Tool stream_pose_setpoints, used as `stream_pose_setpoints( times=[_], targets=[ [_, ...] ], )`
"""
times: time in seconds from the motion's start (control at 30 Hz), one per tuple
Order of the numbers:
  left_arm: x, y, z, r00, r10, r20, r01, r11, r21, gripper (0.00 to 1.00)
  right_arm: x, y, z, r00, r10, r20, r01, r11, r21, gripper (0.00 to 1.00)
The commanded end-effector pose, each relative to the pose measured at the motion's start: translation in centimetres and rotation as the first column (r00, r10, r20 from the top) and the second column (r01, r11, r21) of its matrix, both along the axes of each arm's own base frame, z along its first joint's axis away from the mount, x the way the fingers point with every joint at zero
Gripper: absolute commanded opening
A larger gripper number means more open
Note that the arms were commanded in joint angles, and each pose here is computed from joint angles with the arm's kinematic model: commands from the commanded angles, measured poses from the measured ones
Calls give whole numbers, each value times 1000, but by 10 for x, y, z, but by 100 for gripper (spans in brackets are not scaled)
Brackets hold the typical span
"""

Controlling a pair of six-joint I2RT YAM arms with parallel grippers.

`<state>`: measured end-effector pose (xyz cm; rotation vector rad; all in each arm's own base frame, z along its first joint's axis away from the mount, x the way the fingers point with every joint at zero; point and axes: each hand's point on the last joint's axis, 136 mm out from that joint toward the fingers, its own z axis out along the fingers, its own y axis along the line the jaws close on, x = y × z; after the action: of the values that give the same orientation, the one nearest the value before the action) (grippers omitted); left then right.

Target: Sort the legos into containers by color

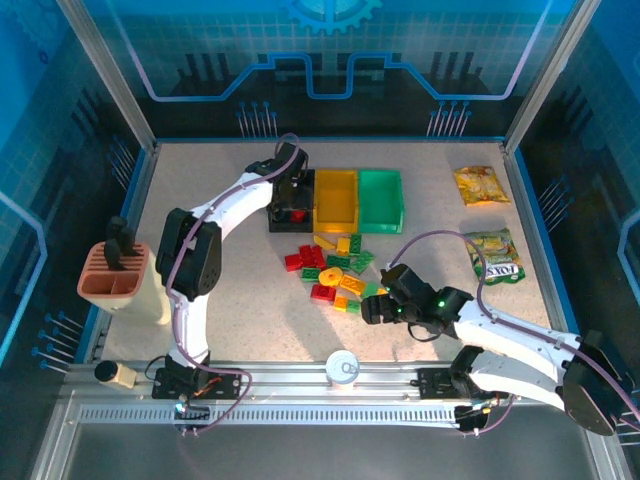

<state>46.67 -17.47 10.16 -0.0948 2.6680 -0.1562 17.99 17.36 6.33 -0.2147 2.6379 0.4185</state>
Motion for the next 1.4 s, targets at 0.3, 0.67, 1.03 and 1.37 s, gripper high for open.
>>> stream_pose_setpoints(
  times=[0.3,0.67,1.03,1.37],
  targets=[
    [-68,4,69,992,-11,127,28,991,-134,72,0,4,0,1000,1,5,-1,1000,13,86],
    [-135,-5,2,998,-63,5,63,990,-123,69,2,17,-7,1000,20,-24,-19,1000,24,85],
    [-144,-15,-49,993,-67,-101,54,990,-133,64,0,15,-9,1000,12,-29,-11,1000,16,85],
    [-142,-17,-70,988,-57,-147,43,994,-97,64,0,15,-11,999,11,-30,-11,1000,8,85]
  ],
)
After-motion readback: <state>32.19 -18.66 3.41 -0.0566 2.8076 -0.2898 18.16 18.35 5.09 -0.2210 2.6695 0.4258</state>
